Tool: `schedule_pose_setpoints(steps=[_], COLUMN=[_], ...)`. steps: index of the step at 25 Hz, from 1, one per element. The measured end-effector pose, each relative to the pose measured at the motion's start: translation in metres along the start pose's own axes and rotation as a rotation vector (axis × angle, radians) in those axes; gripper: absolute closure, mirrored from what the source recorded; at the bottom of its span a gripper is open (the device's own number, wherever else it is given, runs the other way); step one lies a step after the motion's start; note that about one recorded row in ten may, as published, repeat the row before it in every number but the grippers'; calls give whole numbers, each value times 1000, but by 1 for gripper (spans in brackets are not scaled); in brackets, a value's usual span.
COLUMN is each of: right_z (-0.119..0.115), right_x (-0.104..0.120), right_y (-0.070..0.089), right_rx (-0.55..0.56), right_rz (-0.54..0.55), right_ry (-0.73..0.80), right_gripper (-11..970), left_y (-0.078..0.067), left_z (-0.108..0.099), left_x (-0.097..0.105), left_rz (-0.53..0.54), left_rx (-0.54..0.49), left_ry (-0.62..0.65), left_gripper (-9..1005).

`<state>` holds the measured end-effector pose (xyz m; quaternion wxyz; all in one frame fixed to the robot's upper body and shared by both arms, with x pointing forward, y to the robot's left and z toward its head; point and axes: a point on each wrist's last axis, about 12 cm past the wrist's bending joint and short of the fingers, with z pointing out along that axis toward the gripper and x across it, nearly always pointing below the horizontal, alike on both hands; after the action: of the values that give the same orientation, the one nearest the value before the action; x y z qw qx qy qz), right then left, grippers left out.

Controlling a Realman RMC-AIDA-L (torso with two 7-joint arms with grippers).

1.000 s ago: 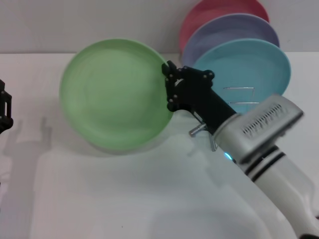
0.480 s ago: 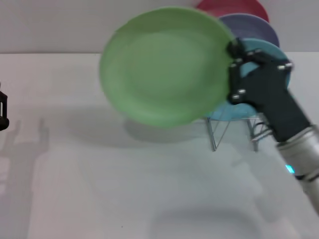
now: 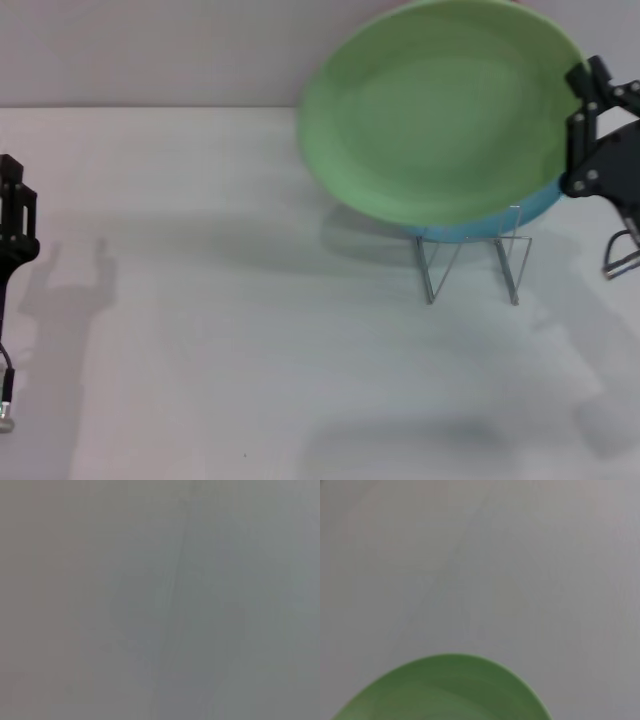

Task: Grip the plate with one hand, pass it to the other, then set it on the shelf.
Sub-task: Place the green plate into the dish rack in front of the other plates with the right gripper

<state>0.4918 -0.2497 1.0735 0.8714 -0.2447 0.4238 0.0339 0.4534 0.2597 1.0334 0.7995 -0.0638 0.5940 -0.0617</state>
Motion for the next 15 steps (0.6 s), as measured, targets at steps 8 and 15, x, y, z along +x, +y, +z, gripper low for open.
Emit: schedule_pose_setpoints(steps=[8,15], right_z=[-6,-8], right_x=[1,2], right_y=[-31,-52], right_rx=[-50,-88], right_rz=[-109,-191], right_ry=[-18,-5], right_gripper=[937,938], left_y=[-9,-22], left_z=[-1,-5], left_x=[3,5], left_rz=[-22,-54], left_rx=[23,59], left_ry=[21,42], left_gripper=[448,448])
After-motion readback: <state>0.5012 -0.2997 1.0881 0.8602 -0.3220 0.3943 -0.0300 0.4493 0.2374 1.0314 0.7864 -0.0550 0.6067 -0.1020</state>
